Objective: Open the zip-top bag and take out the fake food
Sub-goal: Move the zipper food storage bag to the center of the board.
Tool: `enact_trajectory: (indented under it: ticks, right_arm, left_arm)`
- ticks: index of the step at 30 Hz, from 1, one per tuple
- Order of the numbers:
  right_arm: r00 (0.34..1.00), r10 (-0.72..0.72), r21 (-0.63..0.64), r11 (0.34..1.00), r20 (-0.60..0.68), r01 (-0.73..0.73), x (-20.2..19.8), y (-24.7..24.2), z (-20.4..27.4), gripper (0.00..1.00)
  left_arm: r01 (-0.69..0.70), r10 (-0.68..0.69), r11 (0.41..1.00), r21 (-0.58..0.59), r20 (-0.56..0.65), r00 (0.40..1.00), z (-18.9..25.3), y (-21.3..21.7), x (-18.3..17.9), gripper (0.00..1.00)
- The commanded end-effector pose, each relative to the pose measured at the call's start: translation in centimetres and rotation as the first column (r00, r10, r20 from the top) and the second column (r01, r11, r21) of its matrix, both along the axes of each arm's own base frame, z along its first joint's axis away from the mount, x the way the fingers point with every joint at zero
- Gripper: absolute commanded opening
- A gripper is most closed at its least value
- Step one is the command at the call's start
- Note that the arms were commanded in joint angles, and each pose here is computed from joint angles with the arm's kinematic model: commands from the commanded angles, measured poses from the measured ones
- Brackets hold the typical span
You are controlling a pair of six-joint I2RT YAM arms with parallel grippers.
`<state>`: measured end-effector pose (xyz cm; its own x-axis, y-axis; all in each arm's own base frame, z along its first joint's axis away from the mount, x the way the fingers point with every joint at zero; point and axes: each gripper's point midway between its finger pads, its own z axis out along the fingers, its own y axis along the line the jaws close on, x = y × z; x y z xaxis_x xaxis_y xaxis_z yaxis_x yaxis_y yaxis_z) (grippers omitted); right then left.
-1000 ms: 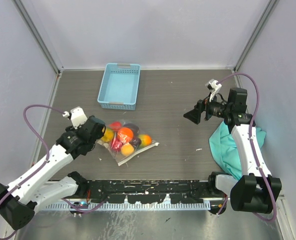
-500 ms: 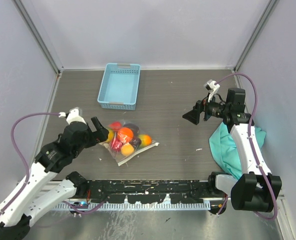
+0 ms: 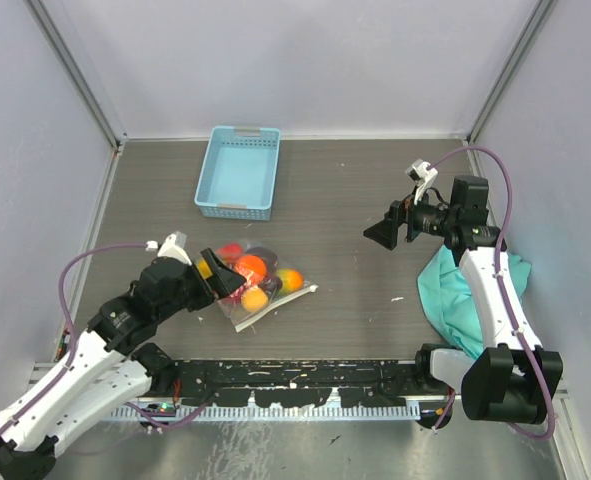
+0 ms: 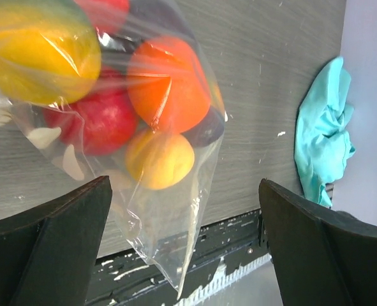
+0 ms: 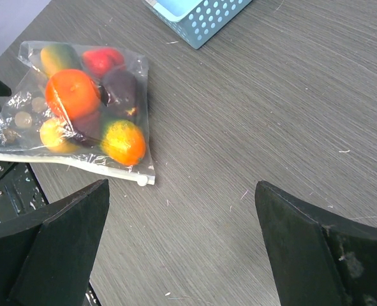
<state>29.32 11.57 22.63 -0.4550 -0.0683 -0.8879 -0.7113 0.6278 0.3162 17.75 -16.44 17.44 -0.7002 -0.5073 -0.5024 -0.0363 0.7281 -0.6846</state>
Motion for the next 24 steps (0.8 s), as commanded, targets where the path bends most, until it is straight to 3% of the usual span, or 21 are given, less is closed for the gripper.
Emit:
enact_trajectory:
  ticks: [1,8,13,21,24]
  right_arm:
    - [0.999,0.007,-0.016,1.0,0.041,-0.006,0.5,0.1,0.4,1.0]
    - [0.999,0.007,-0.025,1.0,0.031,-0.006,0.7,0.2,0.0,1.0]
    - [1.0,0.008,-0.028,1.0,0.027,-0.008,0.7,0.3,-0.2,1.0]
    - [1.0,0.011,-0.035,0.999,0.028,-0.01,0.7,0.4,-0.2,1.0]
    - [0.999,0.012,-0.035,0.999,0.03,-0.011,0.6,0.4,-0.1,1.0]
  left_arm:
    - [-0.01,0.01,1.0,0.0,-0.023,1.0,0.1,-0.5,-0.7,0.98]
    - [-0.02,0.036,0.993,0.12,-0.131,0.991,-3.6,-1.3,-2.6,0.86]
    - [-0.037,0.058,0.986,0.163,-0.126,0.99,-4.6,-2.1,-2.6,0.83]
    - [-0.081,0.087,0.993,0.085,-0.073,0.994,-4.9,-3.8,-1.0,0.53]
    - [-0.089,0.093,0.993,0.073,-0.051,0.994,-4.4,-4.0,-0.5,0.36]
